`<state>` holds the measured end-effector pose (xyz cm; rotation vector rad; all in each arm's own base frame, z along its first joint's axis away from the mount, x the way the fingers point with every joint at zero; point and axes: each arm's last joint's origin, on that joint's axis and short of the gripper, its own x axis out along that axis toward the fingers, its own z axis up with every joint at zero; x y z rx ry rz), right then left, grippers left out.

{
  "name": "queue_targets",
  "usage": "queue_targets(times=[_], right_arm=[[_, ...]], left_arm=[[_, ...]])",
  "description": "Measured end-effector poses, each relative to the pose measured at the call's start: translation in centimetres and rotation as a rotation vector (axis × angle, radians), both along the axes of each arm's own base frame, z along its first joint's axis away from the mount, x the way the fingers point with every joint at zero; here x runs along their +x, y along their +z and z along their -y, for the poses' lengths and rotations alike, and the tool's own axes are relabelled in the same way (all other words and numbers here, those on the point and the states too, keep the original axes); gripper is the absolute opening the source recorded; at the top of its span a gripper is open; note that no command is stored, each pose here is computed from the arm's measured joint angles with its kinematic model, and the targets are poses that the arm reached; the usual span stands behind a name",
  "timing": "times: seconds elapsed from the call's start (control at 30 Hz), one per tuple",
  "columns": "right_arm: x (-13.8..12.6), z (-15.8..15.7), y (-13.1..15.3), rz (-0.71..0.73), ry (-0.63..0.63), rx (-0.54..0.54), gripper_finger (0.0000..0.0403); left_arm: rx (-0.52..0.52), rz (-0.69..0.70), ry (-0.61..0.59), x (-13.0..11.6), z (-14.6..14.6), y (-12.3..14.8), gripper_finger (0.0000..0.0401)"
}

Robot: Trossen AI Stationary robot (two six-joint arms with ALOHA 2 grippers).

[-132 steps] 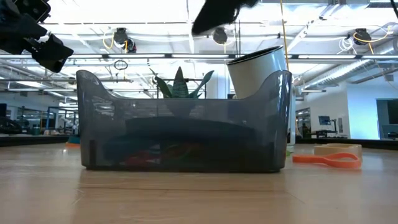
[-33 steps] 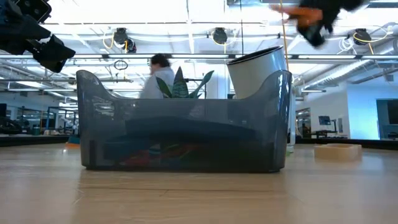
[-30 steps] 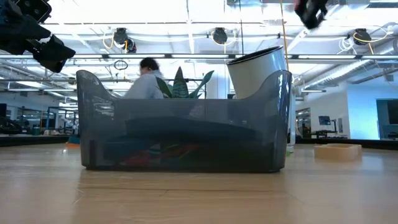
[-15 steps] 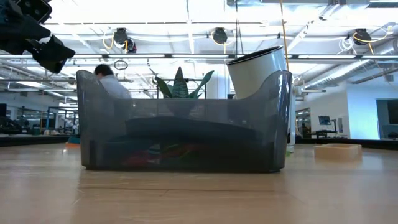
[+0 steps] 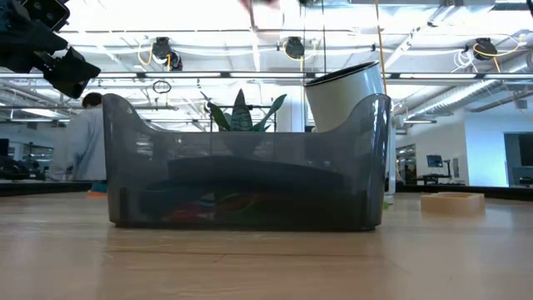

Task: Pick and place rubber bands into bin
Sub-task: Put the bottom orange rubber band into the gray bin

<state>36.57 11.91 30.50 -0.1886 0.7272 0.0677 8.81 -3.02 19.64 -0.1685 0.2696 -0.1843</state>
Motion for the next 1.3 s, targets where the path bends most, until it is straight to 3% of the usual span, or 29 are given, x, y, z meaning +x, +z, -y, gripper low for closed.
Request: queue_targets(times=[0.47,0.93,1.3], right_arm=[[3.1,-1.1,-8.1,-0.231,0.029,0.024,0.0000],[2.7,-0.3,-11.8,-0.347,-0.003,0.066,0.0000],[2.4,-0.2,-12.5,-0.356,-0.004,0.062,0.0009]], left_arm=[[0.008,-0.006,-0.001,0.0,0.0,-0.1,0.0257],[0.014,-0.014,-0.001,0.0,0.0,-0.2,0.0257],[0.016,-0.019,-0.001,0.0,0.0,-0.2,0.0257]])
